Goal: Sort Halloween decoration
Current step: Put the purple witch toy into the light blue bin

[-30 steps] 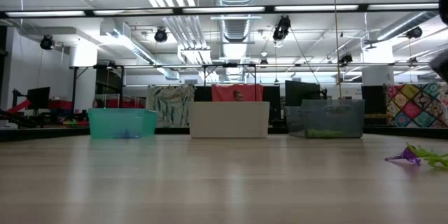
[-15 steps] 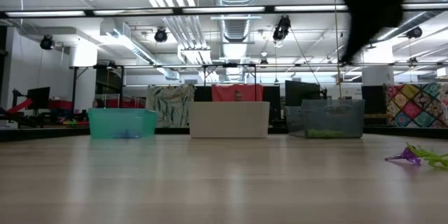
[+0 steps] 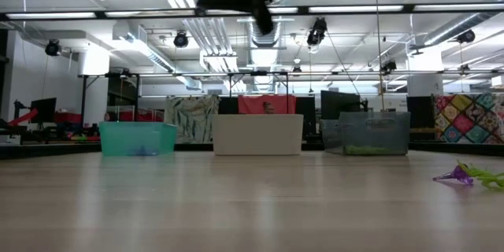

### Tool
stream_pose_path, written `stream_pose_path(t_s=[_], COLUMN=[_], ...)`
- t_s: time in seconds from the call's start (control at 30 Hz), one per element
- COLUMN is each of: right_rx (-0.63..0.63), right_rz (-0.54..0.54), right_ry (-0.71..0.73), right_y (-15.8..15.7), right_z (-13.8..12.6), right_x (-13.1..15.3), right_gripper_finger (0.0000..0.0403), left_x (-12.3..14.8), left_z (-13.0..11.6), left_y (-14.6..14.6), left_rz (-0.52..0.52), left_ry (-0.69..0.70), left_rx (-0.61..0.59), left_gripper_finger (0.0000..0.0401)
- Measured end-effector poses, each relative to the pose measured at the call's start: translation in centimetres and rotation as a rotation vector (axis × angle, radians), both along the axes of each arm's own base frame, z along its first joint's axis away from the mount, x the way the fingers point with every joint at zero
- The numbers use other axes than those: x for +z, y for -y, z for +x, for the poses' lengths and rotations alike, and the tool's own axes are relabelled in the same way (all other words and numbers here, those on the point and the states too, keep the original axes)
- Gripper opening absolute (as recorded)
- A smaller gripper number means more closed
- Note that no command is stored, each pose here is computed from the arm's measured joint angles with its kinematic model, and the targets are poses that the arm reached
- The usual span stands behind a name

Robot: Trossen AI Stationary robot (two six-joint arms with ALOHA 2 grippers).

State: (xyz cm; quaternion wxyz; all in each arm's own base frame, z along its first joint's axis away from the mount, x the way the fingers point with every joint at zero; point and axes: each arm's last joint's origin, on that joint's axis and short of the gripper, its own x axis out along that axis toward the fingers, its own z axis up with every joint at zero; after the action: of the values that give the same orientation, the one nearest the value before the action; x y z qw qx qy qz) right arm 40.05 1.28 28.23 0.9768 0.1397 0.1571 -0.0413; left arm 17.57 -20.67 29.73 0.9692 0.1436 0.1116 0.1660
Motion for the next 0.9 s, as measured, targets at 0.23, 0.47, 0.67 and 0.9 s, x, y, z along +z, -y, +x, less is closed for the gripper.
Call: stream_pose_path(t_s=[0.23, 0.47, 0.67, 0.9], right_rx=[-0.052, -0.198, -0.319, -0.338], right_rz=[-0.063, -0.171, -0.218, -0.182], right_ry=[0.036, 0.067, 0.025, -0.054], right_y=[5.1, 10.1, 14.6, 16.5], right_z=[5.7, 11.1, 14.3, 16.0], right_x=[-1.5, -3.4, -6.3, -8.7], right_gripper_finger=[0.0012, 0.0012, 0.0012, 0.0012], left_x=[1.0, 1.9, 2.0, 2.0], left_z=[-2.9, -4.1, -4.1, -4.2], left_y=[-0.1, -0.7, -0.8, -0.9], left_rz=[0.095, 0.107, 0.108, 0.115], left_ry=[0.083, 0.123, 0.122, 0.128], left_rx=[0.06, 0.084, 0.084, 0.095], left_gripper_finger=[0.0078, 0.0078, 0.0078, 0.0078])
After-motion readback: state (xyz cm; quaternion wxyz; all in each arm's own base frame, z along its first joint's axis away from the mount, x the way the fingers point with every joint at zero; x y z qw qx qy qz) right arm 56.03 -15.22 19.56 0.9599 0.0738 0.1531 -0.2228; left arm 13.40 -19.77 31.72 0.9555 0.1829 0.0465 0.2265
